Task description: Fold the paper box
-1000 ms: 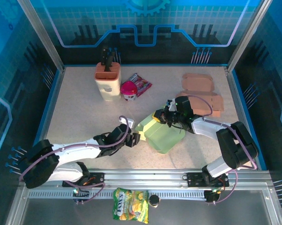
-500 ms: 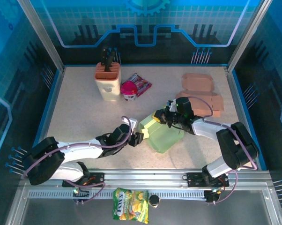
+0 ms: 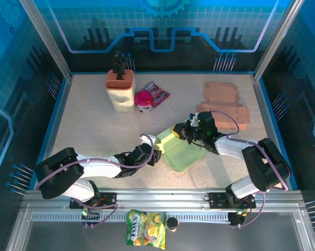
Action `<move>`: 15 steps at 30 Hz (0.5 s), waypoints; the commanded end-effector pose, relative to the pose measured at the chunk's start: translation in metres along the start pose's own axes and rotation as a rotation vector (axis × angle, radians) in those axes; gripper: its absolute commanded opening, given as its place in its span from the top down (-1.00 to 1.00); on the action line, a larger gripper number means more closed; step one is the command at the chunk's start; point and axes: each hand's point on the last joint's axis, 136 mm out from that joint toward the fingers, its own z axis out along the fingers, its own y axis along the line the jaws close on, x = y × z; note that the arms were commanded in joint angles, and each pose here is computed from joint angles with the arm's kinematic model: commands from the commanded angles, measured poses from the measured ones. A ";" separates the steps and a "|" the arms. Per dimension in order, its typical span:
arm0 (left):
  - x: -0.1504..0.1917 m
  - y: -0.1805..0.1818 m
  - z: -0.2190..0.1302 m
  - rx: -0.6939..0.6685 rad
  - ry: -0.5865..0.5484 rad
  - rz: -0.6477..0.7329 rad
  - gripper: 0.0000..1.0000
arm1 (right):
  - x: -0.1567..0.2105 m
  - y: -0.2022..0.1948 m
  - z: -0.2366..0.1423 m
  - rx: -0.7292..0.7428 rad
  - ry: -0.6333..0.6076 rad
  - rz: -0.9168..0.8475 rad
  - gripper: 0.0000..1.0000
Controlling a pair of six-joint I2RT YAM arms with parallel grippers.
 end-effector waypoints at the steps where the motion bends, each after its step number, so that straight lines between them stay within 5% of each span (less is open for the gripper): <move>1: -0.016 -0.008 0.003 -0.012 -0.060 0.004 0.00 | 0.003 0.000 0.001 -0.029 -0.031 -0.007 1.00; 15: -0.023 -0.014 0.007 -0.029 -0.099 -0.002 0.17 | 0.007 -0.004 0.001 -0.047 -0.087 0.003 1.00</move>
